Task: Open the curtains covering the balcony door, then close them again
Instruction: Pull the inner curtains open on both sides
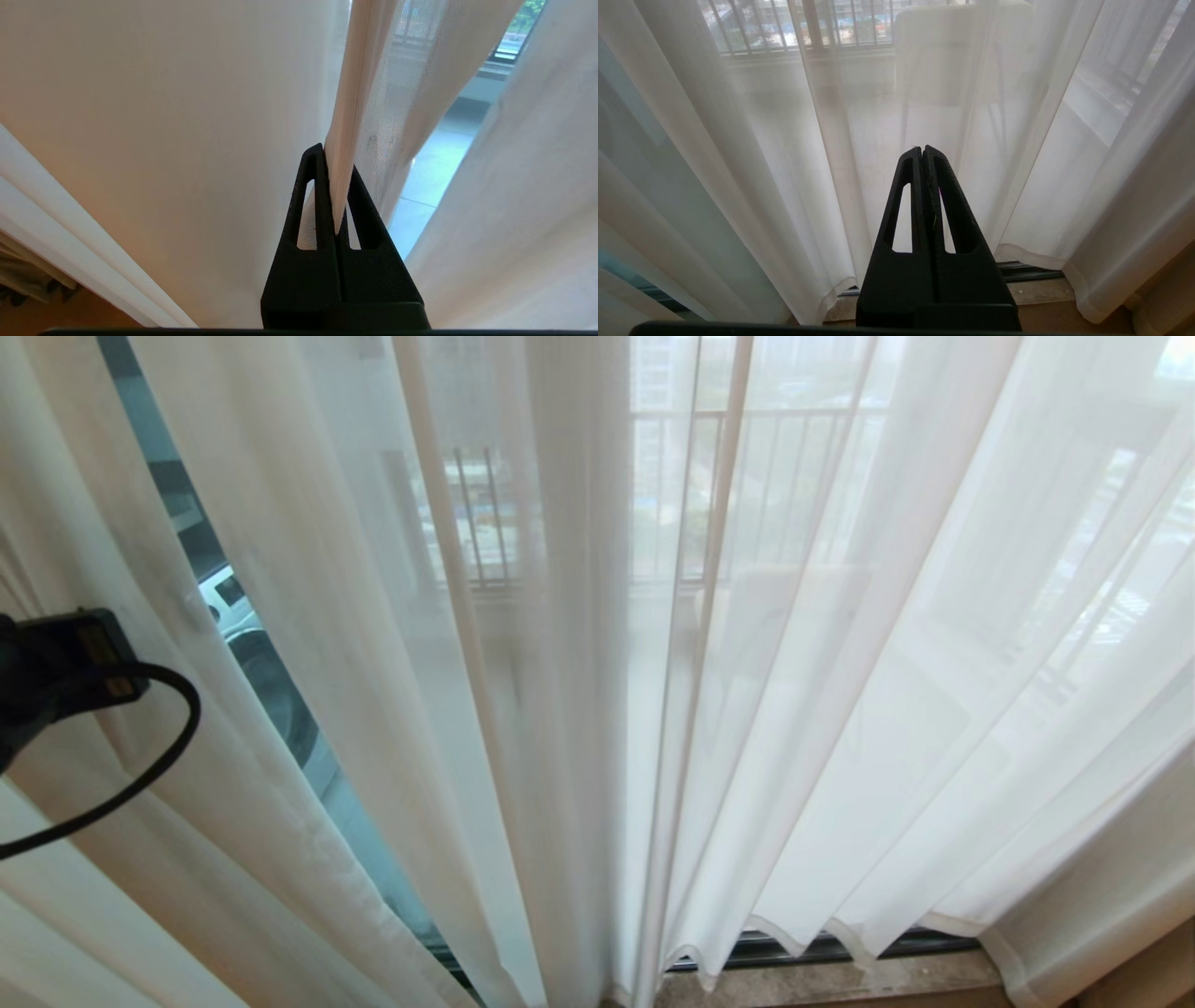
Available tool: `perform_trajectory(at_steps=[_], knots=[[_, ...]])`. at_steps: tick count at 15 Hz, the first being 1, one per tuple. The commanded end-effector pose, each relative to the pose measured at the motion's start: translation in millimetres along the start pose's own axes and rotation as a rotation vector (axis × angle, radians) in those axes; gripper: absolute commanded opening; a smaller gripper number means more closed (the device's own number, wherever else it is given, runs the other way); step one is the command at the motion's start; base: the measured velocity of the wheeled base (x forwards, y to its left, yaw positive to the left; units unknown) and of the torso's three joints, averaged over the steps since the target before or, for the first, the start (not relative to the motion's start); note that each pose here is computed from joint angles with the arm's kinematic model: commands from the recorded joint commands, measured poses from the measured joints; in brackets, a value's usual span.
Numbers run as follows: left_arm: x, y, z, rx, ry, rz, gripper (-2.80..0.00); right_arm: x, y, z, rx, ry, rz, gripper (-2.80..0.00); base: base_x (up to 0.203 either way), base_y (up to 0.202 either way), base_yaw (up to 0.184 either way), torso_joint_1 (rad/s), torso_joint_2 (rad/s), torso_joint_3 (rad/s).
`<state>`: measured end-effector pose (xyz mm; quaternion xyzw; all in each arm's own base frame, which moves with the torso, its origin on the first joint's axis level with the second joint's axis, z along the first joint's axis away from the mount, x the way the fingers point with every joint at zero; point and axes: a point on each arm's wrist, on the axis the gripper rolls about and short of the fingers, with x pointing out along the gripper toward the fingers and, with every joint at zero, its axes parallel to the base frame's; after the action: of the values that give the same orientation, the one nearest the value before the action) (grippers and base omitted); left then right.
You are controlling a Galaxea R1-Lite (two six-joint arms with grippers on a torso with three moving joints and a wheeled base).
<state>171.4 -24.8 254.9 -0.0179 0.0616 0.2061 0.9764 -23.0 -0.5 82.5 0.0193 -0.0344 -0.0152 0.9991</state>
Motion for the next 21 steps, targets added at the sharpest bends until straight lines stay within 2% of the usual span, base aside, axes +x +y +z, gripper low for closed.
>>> perform_trajectory(at_steps=[1,7,15,21], knots=[[0,2.0,-1,-0.009,0.0,0.013,-2.8,0,0,0,0.0,-0.001,-0.001,-2.8,0.0,0.0,0.0,0.0,0.0,0.0],[3,9.5,2,-0.027,-0.01,0.051,-2.8,0,0,0,0.0,-0.001,-0.001,-2.8,0.0,0.0,0.0,0.0,0.0,0.0],[-5,14.7,4,-0.032,-0.027,0.044,-2.8,0,0,0,0.0,-0.001,0.0,-2.8,0.0,0.0,0.0,0.0,0.0,0.0],[-12,19.8,-10,-0.003,-0.004,0.04,-2.8,0,0,0,0.0,0.0,0.0,-2.8,0.0,0.0,0.0,0.0,0.0,0.0]])
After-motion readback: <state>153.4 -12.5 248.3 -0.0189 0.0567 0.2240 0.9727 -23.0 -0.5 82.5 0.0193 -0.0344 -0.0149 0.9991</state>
